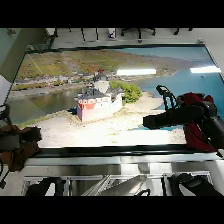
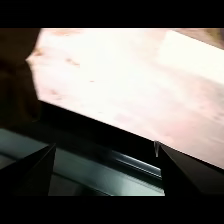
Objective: Fold the shirts.
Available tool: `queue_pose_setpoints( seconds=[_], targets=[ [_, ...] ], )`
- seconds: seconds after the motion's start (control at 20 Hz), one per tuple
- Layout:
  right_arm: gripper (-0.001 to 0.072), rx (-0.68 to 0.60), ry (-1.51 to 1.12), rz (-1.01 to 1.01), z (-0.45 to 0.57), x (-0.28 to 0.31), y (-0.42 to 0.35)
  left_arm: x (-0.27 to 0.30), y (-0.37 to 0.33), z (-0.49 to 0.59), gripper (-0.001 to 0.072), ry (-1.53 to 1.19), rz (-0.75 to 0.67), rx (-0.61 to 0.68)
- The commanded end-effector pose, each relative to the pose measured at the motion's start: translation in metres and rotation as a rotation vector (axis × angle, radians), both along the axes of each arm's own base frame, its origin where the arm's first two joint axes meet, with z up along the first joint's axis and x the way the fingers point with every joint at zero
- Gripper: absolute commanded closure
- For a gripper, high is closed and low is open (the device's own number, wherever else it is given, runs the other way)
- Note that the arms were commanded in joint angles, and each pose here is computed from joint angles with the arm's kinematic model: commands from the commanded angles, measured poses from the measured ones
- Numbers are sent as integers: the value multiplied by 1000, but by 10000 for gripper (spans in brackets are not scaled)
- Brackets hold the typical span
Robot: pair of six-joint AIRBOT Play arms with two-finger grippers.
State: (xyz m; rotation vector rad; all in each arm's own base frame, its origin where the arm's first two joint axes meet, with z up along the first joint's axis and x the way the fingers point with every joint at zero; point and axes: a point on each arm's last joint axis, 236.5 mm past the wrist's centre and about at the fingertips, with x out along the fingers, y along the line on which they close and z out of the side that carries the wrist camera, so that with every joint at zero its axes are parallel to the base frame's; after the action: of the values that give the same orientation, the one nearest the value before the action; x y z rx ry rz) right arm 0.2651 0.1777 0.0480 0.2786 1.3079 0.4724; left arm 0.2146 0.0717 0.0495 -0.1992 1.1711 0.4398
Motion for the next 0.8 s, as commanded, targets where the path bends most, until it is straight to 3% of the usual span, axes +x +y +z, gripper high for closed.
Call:
queue_pose_setpoints(
  seconds=[0.0,0.35,0.7,0.75],
  targets=[
    [691,0,1,0,0,0,0,-51,84,-29,1,105,301,105],
    [691,-2,10,0,-3,0,0,-89,173,-111,1,276,536,9],
    [691,-2,10,0,-3,0,0,-20,204,-157,4,376,386,-25],
    [691,-2,10,0,-3,0,0,-13,207,-161,194,388,379,-31]
  ],
)
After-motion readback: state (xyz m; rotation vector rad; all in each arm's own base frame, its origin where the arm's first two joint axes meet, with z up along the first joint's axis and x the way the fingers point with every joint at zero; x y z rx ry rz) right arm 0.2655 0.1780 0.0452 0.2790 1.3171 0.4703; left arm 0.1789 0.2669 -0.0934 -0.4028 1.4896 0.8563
